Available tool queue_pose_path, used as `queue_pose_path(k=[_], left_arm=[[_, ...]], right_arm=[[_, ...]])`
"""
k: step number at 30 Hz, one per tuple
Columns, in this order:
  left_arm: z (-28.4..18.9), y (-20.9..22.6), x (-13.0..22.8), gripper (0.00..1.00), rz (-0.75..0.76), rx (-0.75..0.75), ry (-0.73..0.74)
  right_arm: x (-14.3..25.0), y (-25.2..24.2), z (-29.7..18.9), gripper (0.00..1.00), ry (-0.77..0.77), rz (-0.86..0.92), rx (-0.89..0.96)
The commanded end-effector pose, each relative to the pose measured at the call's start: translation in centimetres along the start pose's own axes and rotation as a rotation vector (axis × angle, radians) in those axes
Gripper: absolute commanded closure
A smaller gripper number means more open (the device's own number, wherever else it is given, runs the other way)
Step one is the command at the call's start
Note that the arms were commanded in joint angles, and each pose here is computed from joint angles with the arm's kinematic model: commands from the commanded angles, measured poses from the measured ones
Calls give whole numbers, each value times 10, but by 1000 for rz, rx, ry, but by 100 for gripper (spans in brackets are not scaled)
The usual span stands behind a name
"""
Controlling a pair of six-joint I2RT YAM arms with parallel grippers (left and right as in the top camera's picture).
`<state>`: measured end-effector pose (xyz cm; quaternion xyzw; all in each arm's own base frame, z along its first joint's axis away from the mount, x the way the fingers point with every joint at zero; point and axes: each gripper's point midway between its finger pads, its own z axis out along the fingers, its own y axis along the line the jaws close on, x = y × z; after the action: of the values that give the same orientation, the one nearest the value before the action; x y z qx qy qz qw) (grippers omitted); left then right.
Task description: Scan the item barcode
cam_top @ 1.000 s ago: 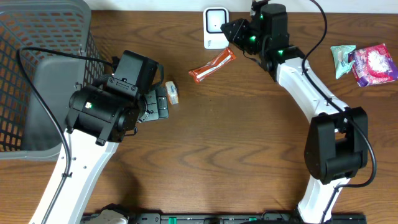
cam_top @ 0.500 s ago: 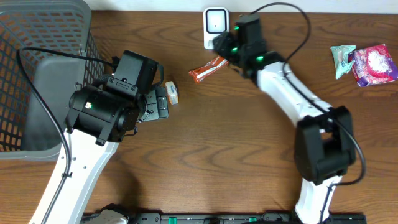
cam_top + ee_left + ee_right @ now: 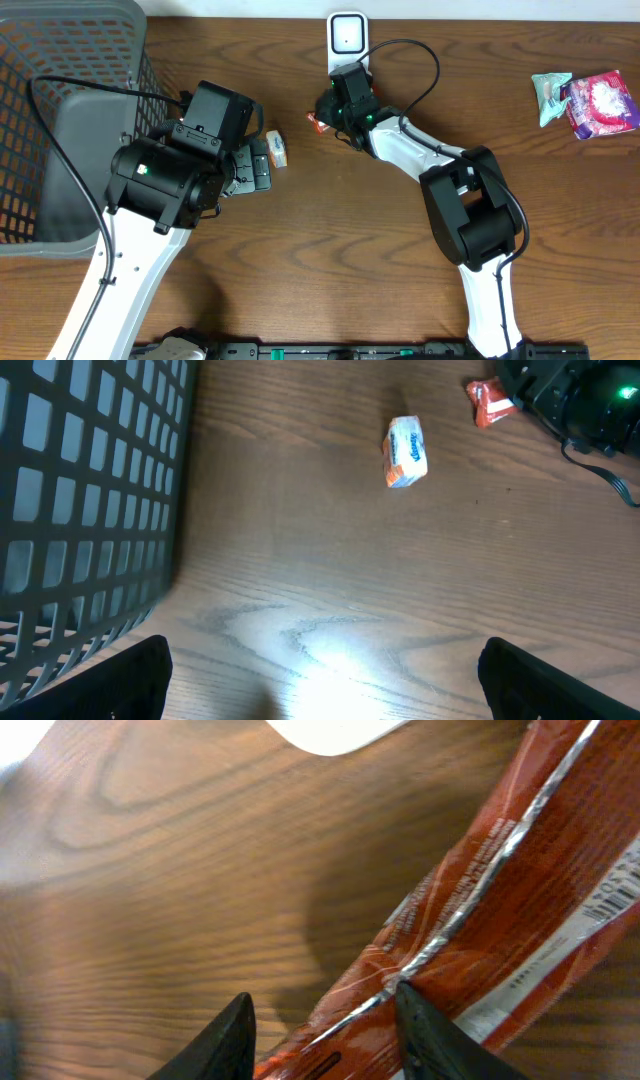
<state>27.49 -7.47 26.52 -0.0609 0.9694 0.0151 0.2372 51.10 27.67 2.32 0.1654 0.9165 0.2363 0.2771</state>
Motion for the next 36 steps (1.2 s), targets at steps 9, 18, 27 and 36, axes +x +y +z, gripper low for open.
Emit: queue_pose_path(k=[9,18,27,36], left_arm=[[-2,1,-1,2,-7,0,-7],[-2,1,-2,2,-7,1,-8],[-2,1,-1,2,-6,0,-7],[-2,1,-2,2,-7,1,-8]], right_arm=[[18,-82,-54,63,144,-89,385],[-18,-96,-132,29,27,-161,580],[-3,-128,-106,29,58,-171,688],[6,-154,-91,39,72,-204,781]])
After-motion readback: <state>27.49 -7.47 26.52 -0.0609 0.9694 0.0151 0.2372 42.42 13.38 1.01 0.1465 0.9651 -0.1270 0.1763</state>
